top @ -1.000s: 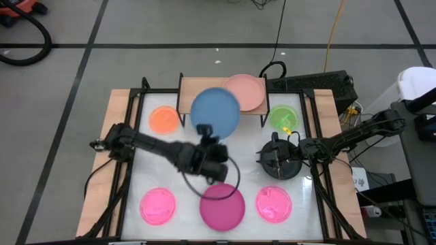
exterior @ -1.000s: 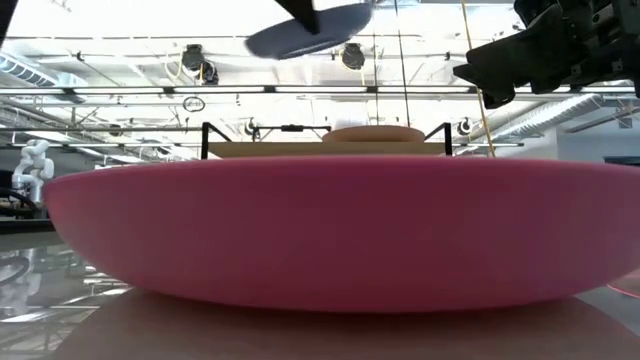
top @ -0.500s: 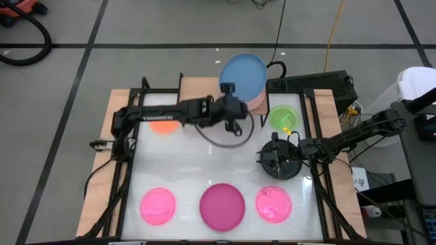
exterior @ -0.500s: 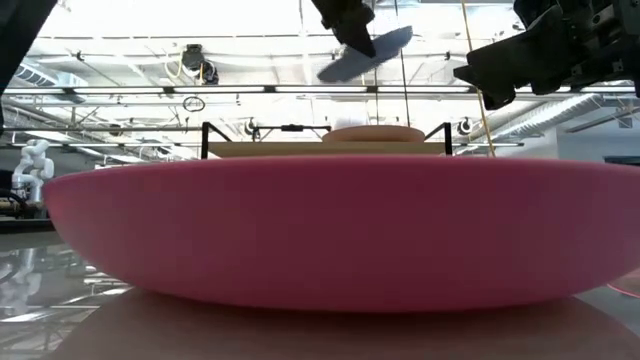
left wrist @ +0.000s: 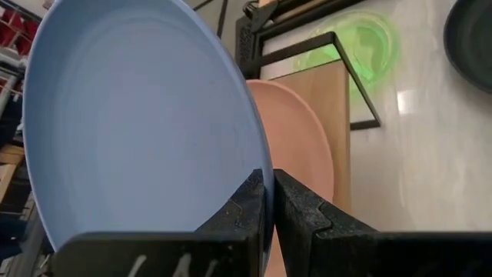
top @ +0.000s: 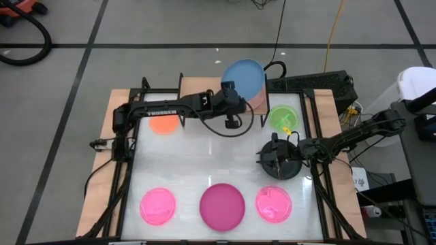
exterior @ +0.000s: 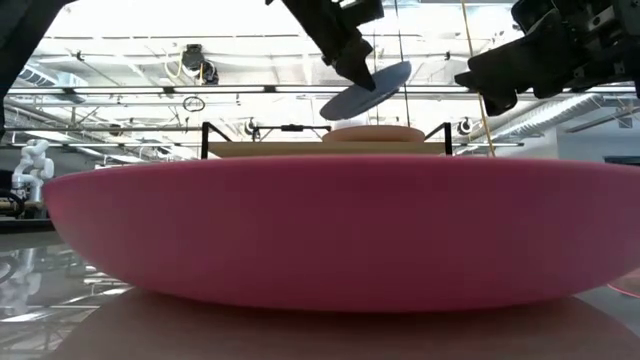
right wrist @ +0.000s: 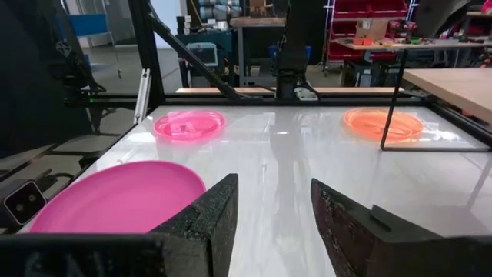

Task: Place and stack plates onto a shelf
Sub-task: Stack the large blue plate on top of the large light pink plate on the shelf, then stack the large black plate on top of the large blue plate on the shelf, then stack the large pink plate on top of the large black plate on the shelf

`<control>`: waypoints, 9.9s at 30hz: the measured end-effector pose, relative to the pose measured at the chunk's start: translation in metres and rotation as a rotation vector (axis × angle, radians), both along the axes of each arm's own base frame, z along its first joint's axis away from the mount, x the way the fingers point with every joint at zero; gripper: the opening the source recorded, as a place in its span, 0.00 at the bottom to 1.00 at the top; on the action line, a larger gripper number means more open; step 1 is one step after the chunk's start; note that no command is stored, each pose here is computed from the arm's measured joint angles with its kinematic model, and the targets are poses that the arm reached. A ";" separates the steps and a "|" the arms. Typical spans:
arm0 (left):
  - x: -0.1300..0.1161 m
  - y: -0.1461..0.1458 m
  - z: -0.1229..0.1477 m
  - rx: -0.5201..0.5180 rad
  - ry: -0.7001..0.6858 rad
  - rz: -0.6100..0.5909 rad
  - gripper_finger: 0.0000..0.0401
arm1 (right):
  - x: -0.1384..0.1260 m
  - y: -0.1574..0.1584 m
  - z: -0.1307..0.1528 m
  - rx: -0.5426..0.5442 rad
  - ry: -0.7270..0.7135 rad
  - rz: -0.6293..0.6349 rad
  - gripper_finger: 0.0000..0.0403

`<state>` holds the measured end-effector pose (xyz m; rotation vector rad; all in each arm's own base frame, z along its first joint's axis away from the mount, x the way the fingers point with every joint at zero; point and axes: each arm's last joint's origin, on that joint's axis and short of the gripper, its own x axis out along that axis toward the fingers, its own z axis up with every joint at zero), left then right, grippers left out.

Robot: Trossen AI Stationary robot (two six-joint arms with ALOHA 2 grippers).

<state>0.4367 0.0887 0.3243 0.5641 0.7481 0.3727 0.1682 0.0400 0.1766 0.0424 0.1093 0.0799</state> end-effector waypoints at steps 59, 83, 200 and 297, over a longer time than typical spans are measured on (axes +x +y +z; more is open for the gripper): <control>-0.092 -0.106 0.119 -0.002 -0.331 0.038 0.22 | 0.000 0.000 -0.001 -0.058 0.008 0.004 0.36; -0.144 -0.154 -0.075 -0.394 -0.930 -0.133 0.22 | -0.001 -0.001 0.008 -0.106 0.008 0.007 0.36; -0.140 -0.128 -0.085 -0.425 -0.905 -0.016 0.22 | 0.092 -0.120 0.147 -0.531 0.453 -0.438 0.00; -0.081 -0.191 -0.160 -1.172 0.177 0.172 0.22 | 0.003 0.014 0.056 -0.145 0.169 0.108 0.23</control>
